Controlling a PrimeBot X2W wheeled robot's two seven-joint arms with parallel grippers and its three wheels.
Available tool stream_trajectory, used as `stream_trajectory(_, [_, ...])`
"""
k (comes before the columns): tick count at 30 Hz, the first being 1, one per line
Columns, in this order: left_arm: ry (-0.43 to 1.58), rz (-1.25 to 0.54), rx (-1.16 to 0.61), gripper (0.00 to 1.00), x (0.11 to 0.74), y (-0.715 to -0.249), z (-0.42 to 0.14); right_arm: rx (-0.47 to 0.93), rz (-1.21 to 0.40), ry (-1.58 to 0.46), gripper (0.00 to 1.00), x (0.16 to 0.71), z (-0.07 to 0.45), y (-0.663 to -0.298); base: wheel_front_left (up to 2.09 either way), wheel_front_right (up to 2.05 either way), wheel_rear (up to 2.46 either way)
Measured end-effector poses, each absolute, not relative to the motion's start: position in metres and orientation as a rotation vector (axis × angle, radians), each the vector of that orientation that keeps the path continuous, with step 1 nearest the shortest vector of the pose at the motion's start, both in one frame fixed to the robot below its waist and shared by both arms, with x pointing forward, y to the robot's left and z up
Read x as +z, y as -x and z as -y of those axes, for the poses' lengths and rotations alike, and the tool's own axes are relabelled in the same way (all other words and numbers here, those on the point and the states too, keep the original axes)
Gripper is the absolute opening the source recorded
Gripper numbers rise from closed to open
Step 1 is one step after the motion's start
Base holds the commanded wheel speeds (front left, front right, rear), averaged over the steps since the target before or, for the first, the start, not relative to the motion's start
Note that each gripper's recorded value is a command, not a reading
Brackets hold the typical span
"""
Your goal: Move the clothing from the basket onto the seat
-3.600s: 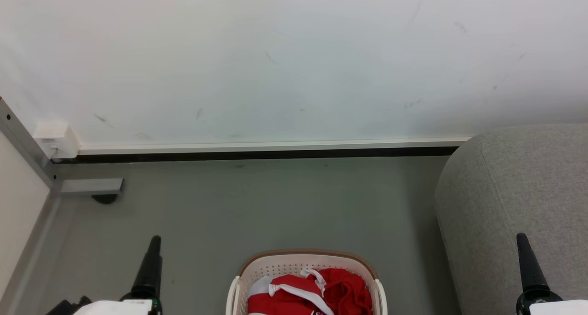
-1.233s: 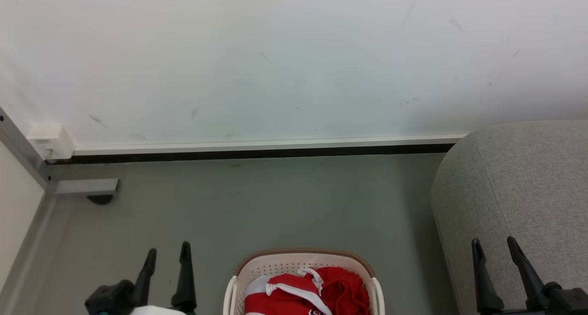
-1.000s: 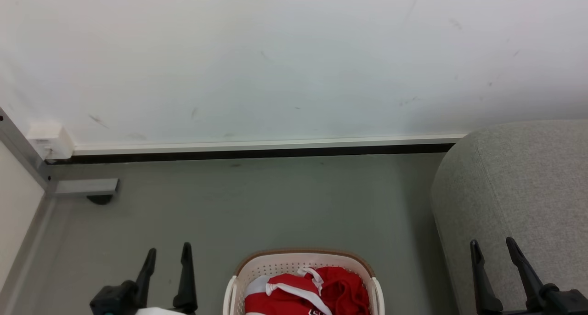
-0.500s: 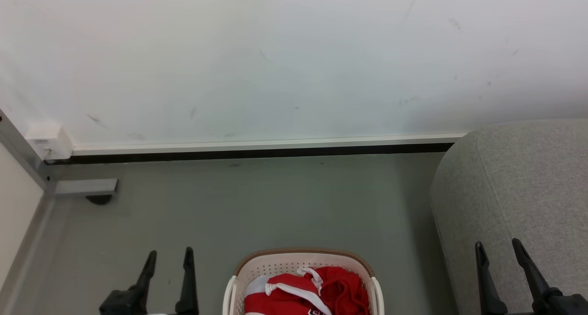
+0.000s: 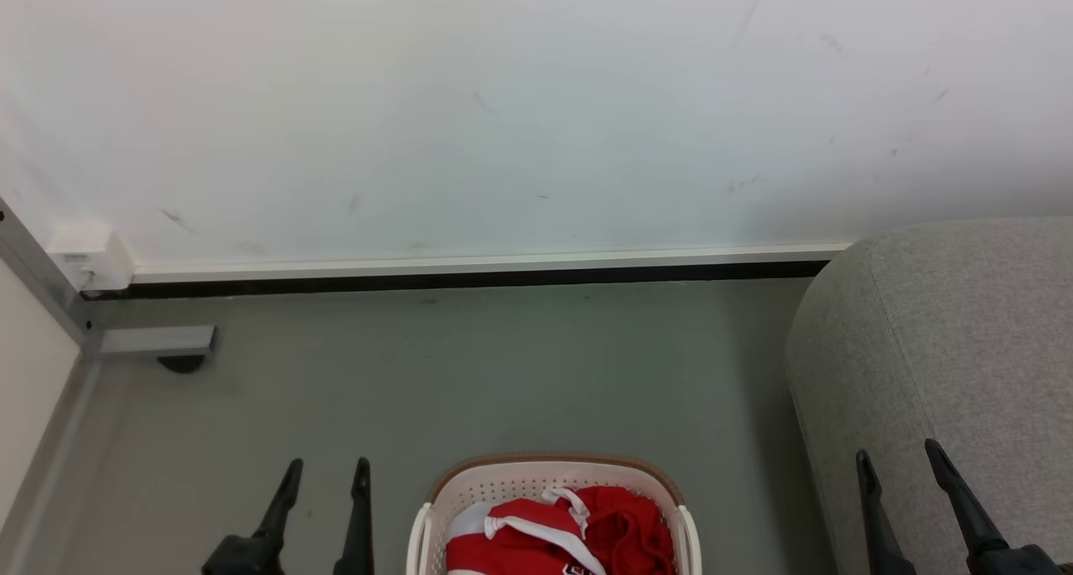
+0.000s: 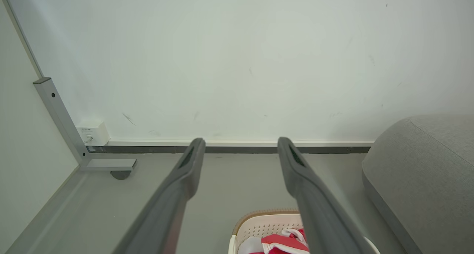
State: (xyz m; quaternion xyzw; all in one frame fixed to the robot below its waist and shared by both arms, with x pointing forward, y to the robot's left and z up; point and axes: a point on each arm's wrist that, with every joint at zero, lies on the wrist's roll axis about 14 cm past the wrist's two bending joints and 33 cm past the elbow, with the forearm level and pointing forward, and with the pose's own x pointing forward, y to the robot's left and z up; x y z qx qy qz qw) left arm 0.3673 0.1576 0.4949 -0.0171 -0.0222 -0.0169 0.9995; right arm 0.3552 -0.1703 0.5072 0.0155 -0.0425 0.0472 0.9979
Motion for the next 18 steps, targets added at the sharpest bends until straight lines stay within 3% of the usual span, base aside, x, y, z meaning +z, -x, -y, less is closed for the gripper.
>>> stream_trajectory(18, [0.038,0.029,-0.034,1.00,0.4898,-0.3669,-0.1580,0.100,0.081,-0.034,1.00,0.5058,0.1683,-0.3550,0.00,0.00,0.00])
